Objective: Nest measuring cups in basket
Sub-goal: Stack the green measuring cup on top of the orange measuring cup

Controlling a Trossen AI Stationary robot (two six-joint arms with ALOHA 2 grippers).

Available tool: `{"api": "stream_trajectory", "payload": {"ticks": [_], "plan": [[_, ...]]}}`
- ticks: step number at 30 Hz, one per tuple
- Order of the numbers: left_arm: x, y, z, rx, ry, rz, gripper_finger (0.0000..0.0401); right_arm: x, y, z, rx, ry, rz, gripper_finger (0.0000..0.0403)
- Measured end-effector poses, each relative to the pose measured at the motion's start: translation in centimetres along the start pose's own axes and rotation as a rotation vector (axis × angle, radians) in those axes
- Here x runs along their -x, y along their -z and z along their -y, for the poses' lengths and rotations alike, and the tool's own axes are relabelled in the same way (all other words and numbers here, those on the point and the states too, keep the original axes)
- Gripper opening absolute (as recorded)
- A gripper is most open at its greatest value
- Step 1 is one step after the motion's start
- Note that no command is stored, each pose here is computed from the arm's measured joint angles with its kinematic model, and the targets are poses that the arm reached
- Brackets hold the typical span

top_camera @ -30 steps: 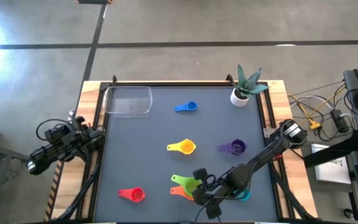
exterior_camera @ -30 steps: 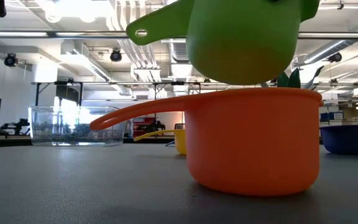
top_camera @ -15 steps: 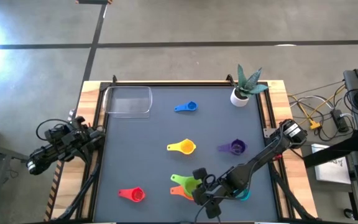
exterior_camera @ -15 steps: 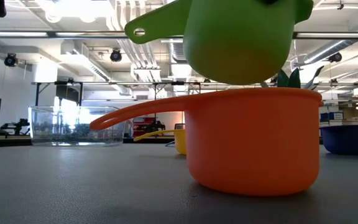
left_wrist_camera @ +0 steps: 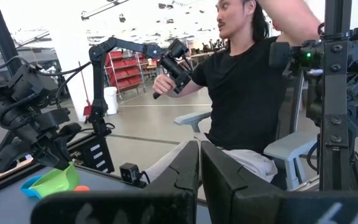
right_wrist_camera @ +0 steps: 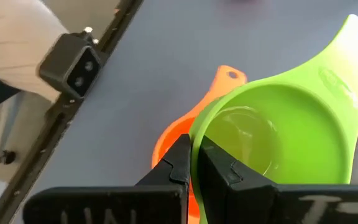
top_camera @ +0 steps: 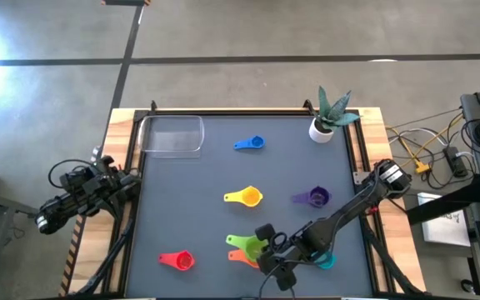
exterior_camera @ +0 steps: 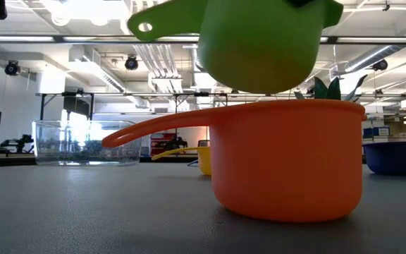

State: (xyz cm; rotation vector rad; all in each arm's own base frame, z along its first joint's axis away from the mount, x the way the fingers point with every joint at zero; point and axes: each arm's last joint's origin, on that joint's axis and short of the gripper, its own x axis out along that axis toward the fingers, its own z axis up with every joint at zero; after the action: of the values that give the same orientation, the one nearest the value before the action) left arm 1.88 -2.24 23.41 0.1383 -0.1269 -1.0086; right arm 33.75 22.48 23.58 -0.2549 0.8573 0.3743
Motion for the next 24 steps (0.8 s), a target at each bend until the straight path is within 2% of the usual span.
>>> {"api": "stream_trajectory", "payload": {"ticks": [15,24], "plan": [[0.0,0.0,0.0,0.0,0.0,0.0,0.0,0.0,0.1,0.2,0.044,-0.004,-0.009,0.0008],[0.0,0.0,0.0,0.0,0.0,0.0,0.0,-0.3,0.1,1.3,0.043,-0.015,-0.017,0.0008]]}}
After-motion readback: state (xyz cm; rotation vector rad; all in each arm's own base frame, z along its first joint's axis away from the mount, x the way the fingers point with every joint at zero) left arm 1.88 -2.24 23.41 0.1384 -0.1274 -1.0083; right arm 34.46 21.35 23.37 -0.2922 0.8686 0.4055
